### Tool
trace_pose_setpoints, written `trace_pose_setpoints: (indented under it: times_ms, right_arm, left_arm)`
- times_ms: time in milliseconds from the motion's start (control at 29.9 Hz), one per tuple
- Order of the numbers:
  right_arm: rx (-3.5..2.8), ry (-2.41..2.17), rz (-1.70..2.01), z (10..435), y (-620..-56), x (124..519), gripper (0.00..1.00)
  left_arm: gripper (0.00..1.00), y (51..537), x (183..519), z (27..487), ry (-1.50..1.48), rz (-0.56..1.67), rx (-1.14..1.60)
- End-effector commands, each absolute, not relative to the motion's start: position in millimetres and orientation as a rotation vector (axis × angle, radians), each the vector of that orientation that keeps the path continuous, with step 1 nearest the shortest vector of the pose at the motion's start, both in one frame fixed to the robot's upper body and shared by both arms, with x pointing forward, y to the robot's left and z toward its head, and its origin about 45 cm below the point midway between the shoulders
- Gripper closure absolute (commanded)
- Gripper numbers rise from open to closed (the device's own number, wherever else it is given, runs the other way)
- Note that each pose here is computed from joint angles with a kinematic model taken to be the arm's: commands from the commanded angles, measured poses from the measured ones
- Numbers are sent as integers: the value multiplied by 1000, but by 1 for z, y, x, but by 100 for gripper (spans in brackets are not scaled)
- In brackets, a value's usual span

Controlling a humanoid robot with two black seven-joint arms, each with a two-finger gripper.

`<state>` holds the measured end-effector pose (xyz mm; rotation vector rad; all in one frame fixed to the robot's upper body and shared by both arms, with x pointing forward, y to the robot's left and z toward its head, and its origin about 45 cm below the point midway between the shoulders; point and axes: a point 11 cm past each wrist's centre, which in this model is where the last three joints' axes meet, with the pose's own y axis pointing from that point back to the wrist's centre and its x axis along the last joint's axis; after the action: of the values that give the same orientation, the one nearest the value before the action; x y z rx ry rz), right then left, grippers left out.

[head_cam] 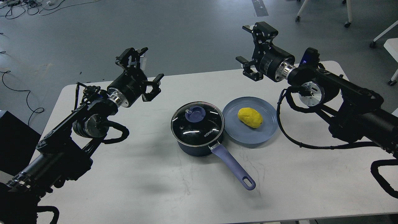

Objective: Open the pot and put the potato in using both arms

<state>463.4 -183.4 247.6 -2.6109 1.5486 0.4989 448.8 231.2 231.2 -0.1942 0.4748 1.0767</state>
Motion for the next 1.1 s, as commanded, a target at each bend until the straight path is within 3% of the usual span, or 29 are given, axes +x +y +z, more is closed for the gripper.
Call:
trace_pose_setpoints:
  times_ms: [0, 1070]
  right_arm:
    - [-2606, 1569, 495, 248, -186, 467, 0]
    - [-2611, 1574, 494, 247, -177, 473, 0]
  left_arm:
    - [1, 231, 446, 231, 475, 1068, -195]
    - [1, 235, 446, 230, 480, 1091, -205]
